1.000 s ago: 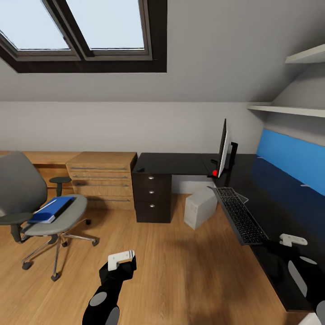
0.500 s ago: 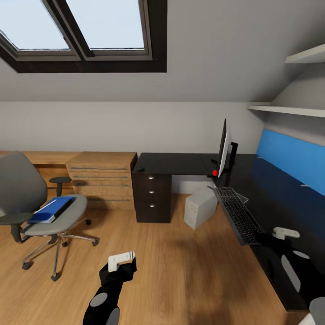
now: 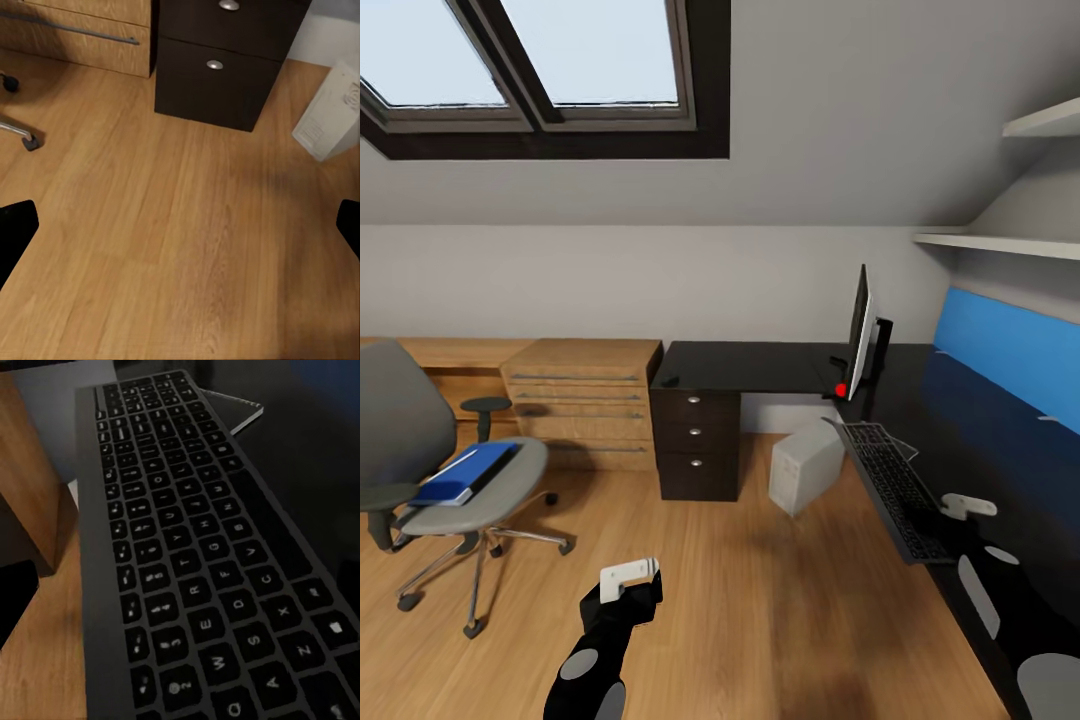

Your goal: In the bedroom, organize the workspace by keeping the computer under the desk, ensuring the monitor is on the desk, placing the keyboard on the desk next to the monitor, placing the mouse on the desk next to the keyboard, moving the folder from the swivel chair onto the desk next to the mouse, stacking the notebook on top of the folder with the pen on top of the notebook, and positioning the swivel chair next to the desk.

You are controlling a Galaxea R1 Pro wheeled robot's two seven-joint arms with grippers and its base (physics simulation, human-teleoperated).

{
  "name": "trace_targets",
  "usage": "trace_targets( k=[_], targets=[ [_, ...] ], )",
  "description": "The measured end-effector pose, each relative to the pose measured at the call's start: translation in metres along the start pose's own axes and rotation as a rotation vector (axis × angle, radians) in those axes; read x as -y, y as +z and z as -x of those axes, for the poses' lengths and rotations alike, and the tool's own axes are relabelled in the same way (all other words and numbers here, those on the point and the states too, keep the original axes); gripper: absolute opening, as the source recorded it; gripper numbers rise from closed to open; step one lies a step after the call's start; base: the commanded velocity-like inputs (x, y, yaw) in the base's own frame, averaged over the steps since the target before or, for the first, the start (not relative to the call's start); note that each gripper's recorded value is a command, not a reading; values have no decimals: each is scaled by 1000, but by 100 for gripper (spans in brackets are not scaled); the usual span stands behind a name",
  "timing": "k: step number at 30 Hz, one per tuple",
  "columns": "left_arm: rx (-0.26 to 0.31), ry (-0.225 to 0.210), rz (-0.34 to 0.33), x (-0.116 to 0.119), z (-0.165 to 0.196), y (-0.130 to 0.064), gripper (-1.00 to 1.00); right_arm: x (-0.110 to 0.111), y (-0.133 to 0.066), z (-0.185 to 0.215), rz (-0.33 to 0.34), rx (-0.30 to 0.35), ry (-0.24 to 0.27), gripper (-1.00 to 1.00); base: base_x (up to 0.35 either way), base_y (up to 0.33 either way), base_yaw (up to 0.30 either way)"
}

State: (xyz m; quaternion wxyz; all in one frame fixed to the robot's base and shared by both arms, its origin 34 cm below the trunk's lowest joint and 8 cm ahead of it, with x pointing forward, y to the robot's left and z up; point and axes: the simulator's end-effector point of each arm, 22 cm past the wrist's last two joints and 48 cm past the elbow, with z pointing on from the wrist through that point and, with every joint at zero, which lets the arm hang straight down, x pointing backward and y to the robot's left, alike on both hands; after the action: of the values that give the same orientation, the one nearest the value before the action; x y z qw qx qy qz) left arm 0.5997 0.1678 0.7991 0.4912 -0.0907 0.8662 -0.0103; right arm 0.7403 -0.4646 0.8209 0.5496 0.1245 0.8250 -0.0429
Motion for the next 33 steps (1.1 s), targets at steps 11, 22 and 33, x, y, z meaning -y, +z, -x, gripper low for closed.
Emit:
trace_targets(
  k=[11,22,33],
  targets=[
    [-2,1,1,0,-1,0,100,-2,0,-1,2,-2,2,100,324,0,0],
    [-8,6,4,-1,-5,1,100,0,0,-1,-3,-1,-4,100,326,0,0],
    [-8,6,4,-1,-5,1,100,1,0,-4,-9,-9,-38,100,326,0,0]
  ],
)
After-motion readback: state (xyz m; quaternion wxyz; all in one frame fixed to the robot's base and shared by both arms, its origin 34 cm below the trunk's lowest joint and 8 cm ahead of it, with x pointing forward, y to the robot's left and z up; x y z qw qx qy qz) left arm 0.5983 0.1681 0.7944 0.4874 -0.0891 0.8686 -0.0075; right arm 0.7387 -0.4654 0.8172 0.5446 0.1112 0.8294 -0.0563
